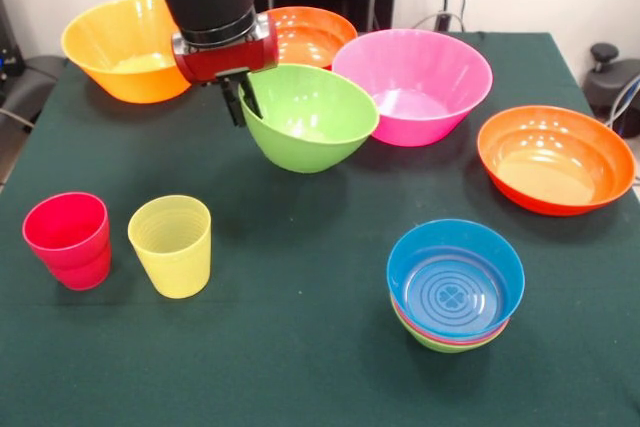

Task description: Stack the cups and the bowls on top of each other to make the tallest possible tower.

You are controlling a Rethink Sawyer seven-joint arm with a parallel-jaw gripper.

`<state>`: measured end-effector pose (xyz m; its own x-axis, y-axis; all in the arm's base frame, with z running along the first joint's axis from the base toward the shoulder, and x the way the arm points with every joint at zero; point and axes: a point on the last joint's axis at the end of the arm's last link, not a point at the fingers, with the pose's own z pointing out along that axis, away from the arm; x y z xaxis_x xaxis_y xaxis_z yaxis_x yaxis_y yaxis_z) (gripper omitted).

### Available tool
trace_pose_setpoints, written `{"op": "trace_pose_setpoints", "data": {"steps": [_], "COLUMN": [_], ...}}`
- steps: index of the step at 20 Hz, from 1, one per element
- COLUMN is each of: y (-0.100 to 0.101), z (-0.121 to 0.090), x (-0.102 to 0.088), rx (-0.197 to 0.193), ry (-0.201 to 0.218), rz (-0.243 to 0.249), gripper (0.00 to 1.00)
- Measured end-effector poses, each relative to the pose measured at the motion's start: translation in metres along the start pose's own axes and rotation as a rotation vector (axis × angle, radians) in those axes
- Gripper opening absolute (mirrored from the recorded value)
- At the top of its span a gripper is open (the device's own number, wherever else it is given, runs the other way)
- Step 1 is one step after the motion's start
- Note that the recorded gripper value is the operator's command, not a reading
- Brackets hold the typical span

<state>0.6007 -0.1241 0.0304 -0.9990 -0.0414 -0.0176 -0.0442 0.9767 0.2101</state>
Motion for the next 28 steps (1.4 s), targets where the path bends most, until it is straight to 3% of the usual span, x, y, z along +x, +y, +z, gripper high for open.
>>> {"op": "trace_pose_setpoints", "data": {"steps": [8, 22, 28], "y": [-0.002, 0.002, 0.015], "z": [-0.012, -0.025, -0.029], "x": [-0.020, -0.049, -0.063], "rx": [-0.025, -0.057, -0.082], "ry": [-0.028, -0.066, -0.062], "rz": [0.055, 0.109, 0.125], "gripper": [0.00, 0.00, 0.00]}}
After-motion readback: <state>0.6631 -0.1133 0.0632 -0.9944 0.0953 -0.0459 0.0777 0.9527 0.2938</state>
